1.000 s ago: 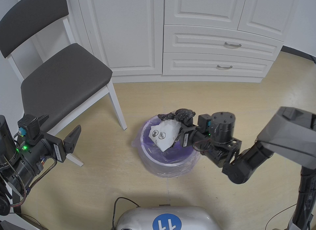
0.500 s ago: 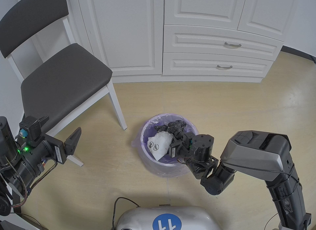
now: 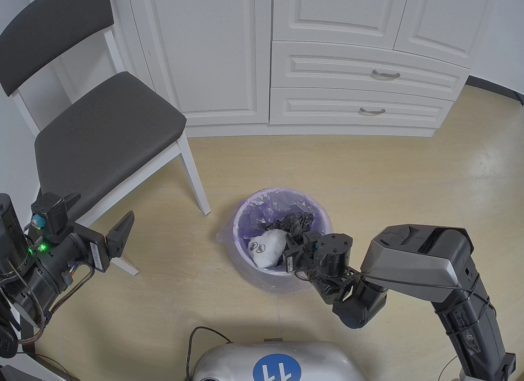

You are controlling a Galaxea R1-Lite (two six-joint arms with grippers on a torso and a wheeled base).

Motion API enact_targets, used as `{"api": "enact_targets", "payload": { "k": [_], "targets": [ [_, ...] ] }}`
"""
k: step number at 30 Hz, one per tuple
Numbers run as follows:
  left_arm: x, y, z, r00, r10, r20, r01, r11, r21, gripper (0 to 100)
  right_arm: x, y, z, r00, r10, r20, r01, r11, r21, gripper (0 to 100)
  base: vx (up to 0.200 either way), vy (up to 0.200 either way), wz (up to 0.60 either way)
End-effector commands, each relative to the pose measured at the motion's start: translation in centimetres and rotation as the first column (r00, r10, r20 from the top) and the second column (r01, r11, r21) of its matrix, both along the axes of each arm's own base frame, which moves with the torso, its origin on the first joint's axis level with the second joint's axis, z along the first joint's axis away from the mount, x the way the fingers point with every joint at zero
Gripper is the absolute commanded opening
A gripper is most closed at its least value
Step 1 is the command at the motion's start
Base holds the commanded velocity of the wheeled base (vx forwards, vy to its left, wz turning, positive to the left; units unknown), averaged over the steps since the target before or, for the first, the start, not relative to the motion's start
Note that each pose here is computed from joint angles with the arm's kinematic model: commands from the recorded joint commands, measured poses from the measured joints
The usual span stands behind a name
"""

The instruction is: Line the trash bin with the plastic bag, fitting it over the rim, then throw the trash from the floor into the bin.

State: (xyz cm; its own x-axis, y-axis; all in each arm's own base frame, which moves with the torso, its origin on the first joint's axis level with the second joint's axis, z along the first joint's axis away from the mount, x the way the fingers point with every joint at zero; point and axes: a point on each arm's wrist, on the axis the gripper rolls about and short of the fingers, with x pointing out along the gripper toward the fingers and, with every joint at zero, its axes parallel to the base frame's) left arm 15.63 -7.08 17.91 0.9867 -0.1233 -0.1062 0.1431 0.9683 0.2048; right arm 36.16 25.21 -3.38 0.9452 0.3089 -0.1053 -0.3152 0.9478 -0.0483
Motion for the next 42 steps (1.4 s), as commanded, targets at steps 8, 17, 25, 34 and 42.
{"api": "enact_targets", "payload": {
  "k": [8, 17, 25, 34, 42],
  "targets": [
    [0.0, 0.0, 0.0, 1.000, 0.001, 0.002, -0.001, 1.000, -0.002, 100, 0.0, 0.0, 0.9, 0.999, 0.001, 0.040, -0.002, 1.000, 0.029, 100, 0.000, 0.000, 0.00],
    [0.0, 0.0, 0.0, 1.000, 0.001, -0.002, -0.001, 1.000, 0.000, 100, -1.3, -0.9, 6.2, 0.997, 0.012, 0.078, -0.017, 0.998, 0.065, 100, 0.000, 0.000, 0.00],
    [0.3, 0.5, 0.2, 0.998, 0.063, 0.008, -0.063, 0.998, -0.014, 100, -3.6, -3.2, 14.2, 0.997, -0.002, 0.077, -0.010, 0.989, 0.147, 100, 0.000, 0.000, 0.00],
    [-4.0, 3.2, 1.2, 0.978, 0.181, 0.105, -0.172, 0.981, -0.089, 100, -10.9, -13.4, 22.2, 0.984, -0.155, -0.093, 0.165, 0.980, 0.113, 100, 0.000, 0.000, 0.00],
    [-11.1, 6.7, 1.6, 0.934, 0.278, 0.226, -0.263, 0.960, -0.093, 100, -23.4, -20.8, 24.2, 0.969, -0.242, 0.058, 0.224, 0.949, 0.221, 100, 0.000, 0.000, 0.00]
  ]
}}
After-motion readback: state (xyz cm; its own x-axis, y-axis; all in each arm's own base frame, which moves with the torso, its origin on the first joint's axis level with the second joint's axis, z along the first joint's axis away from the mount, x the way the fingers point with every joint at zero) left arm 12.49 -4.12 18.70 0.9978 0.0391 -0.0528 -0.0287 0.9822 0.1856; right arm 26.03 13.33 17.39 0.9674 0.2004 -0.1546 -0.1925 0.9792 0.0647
